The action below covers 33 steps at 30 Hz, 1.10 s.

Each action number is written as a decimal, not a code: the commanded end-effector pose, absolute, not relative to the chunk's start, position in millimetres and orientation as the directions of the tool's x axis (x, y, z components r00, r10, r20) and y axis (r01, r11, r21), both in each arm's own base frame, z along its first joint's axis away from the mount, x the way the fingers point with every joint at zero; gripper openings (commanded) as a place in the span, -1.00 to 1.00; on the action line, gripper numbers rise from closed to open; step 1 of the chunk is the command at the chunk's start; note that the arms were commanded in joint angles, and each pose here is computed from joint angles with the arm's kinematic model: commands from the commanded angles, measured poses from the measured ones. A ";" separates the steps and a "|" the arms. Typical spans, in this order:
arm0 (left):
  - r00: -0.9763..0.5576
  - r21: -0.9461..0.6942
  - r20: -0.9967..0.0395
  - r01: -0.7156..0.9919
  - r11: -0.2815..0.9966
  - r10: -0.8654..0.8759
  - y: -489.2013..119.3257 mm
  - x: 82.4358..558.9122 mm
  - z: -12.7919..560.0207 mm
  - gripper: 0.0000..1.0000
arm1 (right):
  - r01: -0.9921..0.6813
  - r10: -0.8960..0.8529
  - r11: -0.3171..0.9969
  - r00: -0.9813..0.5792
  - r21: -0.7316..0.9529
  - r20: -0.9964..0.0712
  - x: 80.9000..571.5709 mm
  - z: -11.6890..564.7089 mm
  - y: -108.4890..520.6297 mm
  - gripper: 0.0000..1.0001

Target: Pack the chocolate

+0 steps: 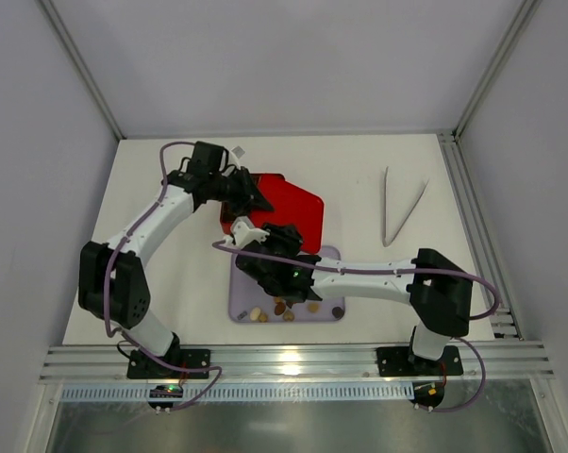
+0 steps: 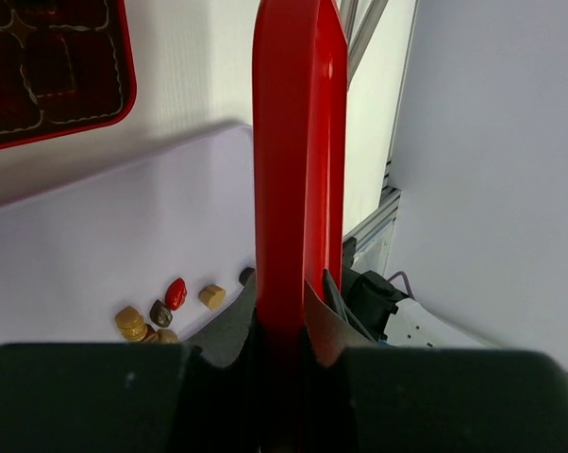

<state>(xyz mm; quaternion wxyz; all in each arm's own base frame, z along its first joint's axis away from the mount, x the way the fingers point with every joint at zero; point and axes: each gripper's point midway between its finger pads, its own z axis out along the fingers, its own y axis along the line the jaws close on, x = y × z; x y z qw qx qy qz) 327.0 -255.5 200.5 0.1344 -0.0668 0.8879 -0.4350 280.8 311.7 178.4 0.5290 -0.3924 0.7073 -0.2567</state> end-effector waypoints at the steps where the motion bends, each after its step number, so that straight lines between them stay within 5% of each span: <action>1: -0.954 -0.826 -0.203 0.046 0.563 -0.220 -254.8 318.0 224.4 -0.99 | -0.219 -0.803 0.595 -0.123 -0.773 -0.584 288.2 194.0 312.4 -0.24; 7: -0.953 -0.831 -0.203 0.046 0.555 -0.224 -251.1 317.4 226.8 -0.99 | -0.190 -0.808 0.588 -0.113 -0.786 -0.578 291.6 199.8 311.6 -0.84; 11: -0.948 -0.827 -0.212 0.046 0.561 -0.236 -248.0 319.5 227.3 -0.85 | -0.171 -0.809 0.588 -0.111 -0.791 -0.577 292.2 207.0 309.2 -0.92; 14: -0.941 -0.818 -0.230 0.049 0.573 -0.248 -246.0 322.6 227.4 -0.44 | -0.162 -0.816 0.578 -0.109 -0.799 -0.568 291.9 212.9 306.0 -0.92; 15: -0.937 -0.815 -0.241 0.052 0.577 -0.255 -244.4 325.2 228.9 -0.07 | -0.159 -0.811 0.585 -0.105 -0.795 -0.575 291.7 218.0 305.3 -0.92; 18: -0.911 -0.790 -0.292 0.057 0.611 -0.293 -236.8 337.1 232.2 0.47 | -0.165 -0.797 0.604 -0.099 -0.780 -0.596 290.8 224.2 305.2 -0.92; 21: -0.872 -0.764 -0.353 0.058 0.642 -0.340 -225.0 353.6 239.4 0.67 | -0.182 -0.791 0.610 -0.097 -0.771 -0.603 287.9 229.1 301.1 -0.92; 33: -0.641 -0.714 -0.531 -0.014 0.700 -0.555 -141.3 424.9 294.8 0.78 | -0.353 -0.741 0.659 -0.155 -0.664 -0.653 285.1 239.6 301.8 -0.92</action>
